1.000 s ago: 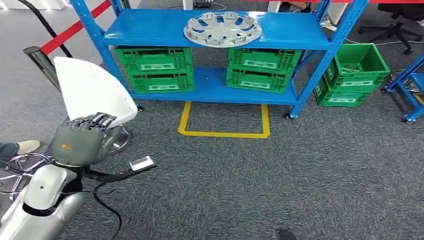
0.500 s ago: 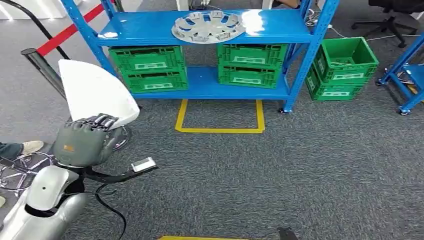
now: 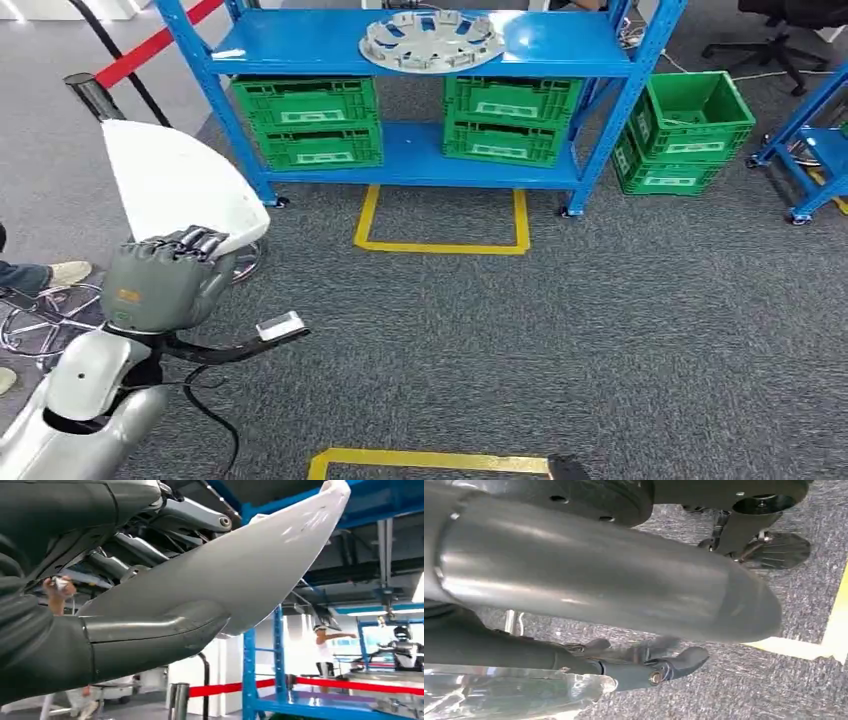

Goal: Take the parts from the cabinet and place them on the table.

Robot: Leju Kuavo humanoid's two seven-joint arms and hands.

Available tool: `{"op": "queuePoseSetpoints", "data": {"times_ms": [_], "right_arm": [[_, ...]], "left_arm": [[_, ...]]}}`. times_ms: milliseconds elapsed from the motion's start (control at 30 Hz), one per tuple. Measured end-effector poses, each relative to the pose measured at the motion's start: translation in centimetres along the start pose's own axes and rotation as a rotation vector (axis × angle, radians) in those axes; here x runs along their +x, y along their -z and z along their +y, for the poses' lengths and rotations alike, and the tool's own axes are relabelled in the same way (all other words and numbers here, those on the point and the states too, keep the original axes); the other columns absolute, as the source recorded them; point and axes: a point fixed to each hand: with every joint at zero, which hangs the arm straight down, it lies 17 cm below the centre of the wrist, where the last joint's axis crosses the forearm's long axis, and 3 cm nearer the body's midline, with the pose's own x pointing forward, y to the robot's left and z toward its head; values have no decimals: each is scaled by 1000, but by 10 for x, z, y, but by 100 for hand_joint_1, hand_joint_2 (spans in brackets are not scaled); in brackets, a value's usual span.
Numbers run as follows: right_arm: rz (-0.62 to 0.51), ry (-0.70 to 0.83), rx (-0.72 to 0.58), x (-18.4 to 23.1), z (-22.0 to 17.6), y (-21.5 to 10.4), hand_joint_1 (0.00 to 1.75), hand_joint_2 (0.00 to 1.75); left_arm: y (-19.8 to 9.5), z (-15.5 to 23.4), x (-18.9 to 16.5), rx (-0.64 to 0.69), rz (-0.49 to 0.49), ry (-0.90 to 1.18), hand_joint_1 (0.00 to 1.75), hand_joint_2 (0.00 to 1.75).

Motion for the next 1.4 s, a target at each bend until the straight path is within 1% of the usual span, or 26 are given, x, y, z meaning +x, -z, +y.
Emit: {"op": "queuePoseSetpoints", "data": {"times_ms": [233,433,600,733,1100,1300,1400], "right_arm": [[-1,-6,-6,-1,-1,0,0,0],[-14,-88,-44,0,-8,1,0,0],[2,-119,-47,-8,-7,0,0,0],[-3,-127,-39,-6,-3,-1,0,0],[-39,-168,-27,0,7,-4,0,0],[-49,-171,-26,4,9,-4,0,0],[-60,-162,5,8,15,-5,0,0]], "left_arm": [[-1,0,0,-1,0,0,175,175],[-1,0,-1,0,4,1,175,175],[-16,-11,-3,-38,16,-4,175,175],[-20,-13,-4,-44,20,-3,175,175],[-36,-13,-43,-52,78,54,175,175],[-34,-7,-51,-36,88,68,175,175],[-38,-7,-56,-42,91,79,175,175]]}}
